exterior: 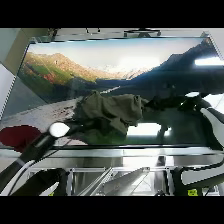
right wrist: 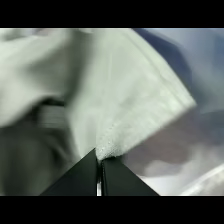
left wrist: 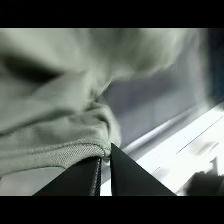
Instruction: Fold the shirts.
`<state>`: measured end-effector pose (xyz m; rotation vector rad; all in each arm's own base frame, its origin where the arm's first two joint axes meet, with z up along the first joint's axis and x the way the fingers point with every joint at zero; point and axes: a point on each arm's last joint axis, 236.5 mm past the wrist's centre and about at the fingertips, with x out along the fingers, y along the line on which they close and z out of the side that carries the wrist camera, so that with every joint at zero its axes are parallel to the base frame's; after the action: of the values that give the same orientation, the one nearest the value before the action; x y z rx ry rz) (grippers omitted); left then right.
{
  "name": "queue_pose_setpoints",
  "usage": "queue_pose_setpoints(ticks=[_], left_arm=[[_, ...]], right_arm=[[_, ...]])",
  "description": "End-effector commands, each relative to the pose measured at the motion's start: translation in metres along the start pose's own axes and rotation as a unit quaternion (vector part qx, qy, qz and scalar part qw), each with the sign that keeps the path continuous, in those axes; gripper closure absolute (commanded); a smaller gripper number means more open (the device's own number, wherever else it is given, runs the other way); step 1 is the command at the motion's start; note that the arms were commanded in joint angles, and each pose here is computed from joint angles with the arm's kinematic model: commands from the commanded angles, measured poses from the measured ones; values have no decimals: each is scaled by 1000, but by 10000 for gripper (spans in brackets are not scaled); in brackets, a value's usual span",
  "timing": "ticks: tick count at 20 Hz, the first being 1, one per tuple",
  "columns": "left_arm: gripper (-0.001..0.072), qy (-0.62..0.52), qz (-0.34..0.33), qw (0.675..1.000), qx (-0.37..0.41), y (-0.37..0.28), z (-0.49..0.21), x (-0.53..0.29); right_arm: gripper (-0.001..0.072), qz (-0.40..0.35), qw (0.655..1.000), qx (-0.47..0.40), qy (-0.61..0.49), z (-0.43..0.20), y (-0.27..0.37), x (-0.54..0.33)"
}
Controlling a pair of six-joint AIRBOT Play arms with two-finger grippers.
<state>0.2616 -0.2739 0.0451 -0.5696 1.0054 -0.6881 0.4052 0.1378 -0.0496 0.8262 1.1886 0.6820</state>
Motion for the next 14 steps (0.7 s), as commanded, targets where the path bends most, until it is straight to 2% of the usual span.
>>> queue_pose_setpoints(ticks=[1,5,7,10,12,13,14], left_arm=[[645,-111,-42,992,32,-40,57,-88],[646,-315,-40,941,115,-105,122,-241],[646,-405,-11,900,159,-136,133,-310],[649,-486,59,843,224,-173,134,-376],[675,-473,102,844,230,-170,133,-379],[675,-438,106,866,218,-159,132,-365],[675,-418,88,881,202,-151,134,-354]], right_arm=[[695,12,998,-50,-46,38,53,-52],[695,1,975,-155,-159,71,150,-160],[695,-11,947,-237,-218,63,214,-211],[695,-35,884,-357,-299,20,312,-271],[695,-68,850,-404,-332,-10,343,-289],[695,-95,846,-410,-326,-18,338,-288],[695,-121,859,-390,-309,-19,319,-283]])
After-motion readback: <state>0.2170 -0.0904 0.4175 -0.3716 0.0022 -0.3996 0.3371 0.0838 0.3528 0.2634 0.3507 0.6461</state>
